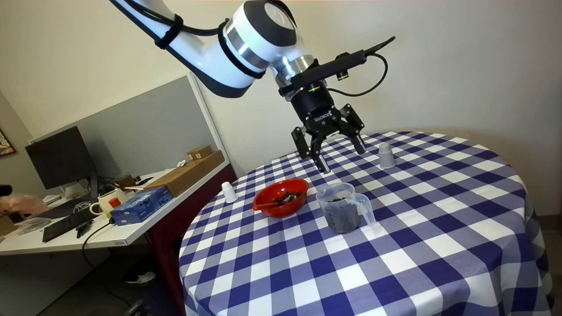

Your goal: Pick up the jug and pour some of its contents into the bow

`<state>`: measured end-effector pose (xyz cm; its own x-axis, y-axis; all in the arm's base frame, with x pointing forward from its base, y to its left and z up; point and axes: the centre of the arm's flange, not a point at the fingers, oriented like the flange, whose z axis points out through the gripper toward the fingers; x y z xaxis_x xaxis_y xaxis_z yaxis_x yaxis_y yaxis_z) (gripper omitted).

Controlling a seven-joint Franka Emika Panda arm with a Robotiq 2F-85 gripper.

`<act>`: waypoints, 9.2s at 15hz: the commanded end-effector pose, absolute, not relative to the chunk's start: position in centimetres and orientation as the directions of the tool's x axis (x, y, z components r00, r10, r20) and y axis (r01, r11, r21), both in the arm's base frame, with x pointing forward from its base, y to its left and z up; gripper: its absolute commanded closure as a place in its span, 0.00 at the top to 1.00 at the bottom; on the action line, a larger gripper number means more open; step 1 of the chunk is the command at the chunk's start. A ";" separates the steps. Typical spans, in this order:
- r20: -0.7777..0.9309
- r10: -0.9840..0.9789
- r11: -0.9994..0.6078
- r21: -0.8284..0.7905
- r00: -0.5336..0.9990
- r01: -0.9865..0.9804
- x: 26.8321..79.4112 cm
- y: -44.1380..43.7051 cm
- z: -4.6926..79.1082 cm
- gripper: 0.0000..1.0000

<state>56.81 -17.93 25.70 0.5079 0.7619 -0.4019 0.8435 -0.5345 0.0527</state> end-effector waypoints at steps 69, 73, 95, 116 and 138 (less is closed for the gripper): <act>-0.509 0.723 -0.519 0.044 0.466 0.854 58.1 -12.1 24.4 0.13; -0.612 0.631 -0.552 0.078 0.477 0.830 58.4 -8.4 26.2 0.13; -0.924 0.259 -0.390 0.167 0.282 0.905 61.5 7.4 20.7 0.12; -0.888 -0.212 0.057 0.405 0.408 0.912 60.4 12.8 14.0 0.12; -0.814 -0.356 0.277 0.378 0.460 0.883 58.2 13.0 10.9 0.12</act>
